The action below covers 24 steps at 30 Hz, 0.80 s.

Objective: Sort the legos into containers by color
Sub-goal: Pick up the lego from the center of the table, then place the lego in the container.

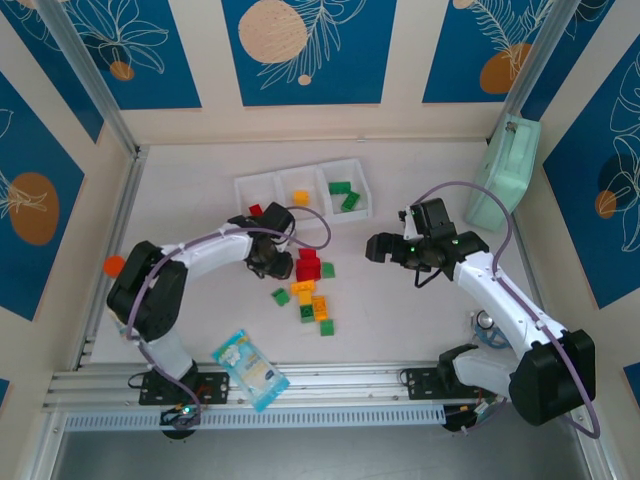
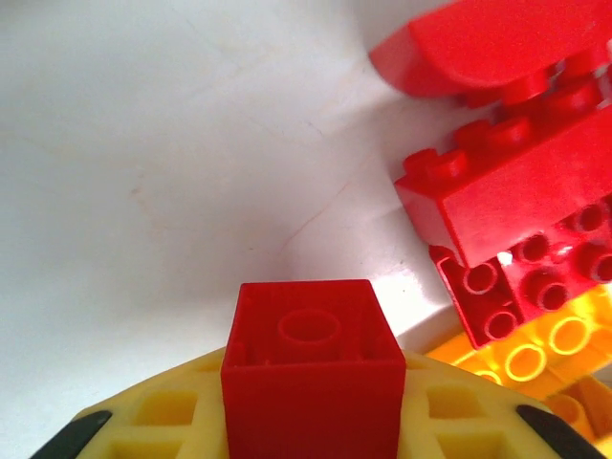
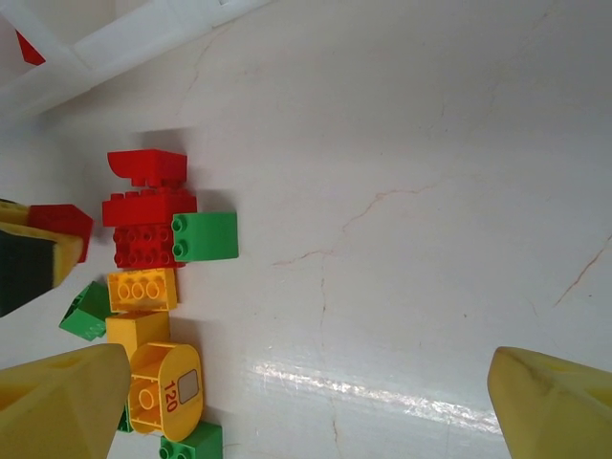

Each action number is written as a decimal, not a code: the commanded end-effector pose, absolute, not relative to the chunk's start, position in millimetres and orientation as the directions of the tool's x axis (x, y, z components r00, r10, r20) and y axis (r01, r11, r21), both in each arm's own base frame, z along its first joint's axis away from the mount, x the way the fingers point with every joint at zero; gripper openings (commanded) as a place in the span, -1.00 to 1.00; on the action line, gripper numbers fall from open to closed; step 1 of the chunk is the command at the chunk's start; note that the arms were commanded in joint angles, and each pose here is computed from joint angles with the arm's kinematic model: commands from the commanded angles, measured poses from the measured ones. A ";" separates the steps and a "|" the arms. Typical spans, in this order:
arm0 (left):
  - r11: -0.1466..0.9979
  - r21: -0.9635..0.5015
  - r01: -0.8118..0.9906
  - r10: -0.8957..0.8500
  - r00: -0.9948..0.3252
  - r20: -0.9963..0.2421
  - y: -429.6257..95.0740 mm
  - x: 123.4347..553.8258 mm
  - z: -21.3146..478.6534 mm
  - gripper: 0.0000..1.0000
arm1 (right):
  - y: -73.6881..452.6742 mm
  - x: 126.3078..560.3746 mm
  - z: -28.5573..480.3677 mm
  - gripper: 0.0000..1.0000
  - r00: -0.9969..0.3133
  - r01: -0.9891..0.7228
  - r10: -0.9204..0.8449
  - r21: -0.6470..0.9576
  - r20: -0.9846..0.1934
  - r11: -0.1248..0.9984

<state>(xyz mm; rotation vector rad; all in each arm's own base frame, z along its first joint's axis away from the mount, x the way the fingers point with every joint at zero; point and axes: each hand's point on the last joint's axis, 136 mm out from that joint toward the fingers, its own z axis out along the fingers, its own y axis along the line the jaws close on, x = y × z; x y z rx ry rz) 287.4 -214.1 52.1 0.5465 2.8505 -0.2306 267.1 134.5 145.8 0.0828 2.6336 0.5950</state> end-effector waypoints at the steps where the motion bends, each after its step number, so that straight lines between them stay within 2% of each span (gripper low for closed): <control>1: 0.931 -0.067 0.358 0.315 -0.884 -0.345 -206.9 298.6 83.3 -0.53 | 134.2 268.8 149.9 0.93 -0.897 -0.027 0.172 0.440 -0.407 0.897; 5: 0.955 0.033 0.295 0.282 -0.869 -0.406 -184.7 324.9 110.9 -0.50 | 136.7 268.2 154.8 0.93 -0.896 -0.030 0.185 0.472 -0.403 0.881; 14: 0.992 -0.007 0.125 0.107 -0.882 -0.460 -152.4 407.4 137.5 -0.44 | 135.7 252.1 173.4 0.94 -0.883 -0.066 0.179 0.493 -0.433 0.867; 24: 0.997 0.012 0.077 0.075 -0.894 -0.441 -161.8 480.2 118.6 -0.41 | 128.8 210.9 177.9 0.95 -0.887 -0.055 0.203 0.533 -0.414 0.844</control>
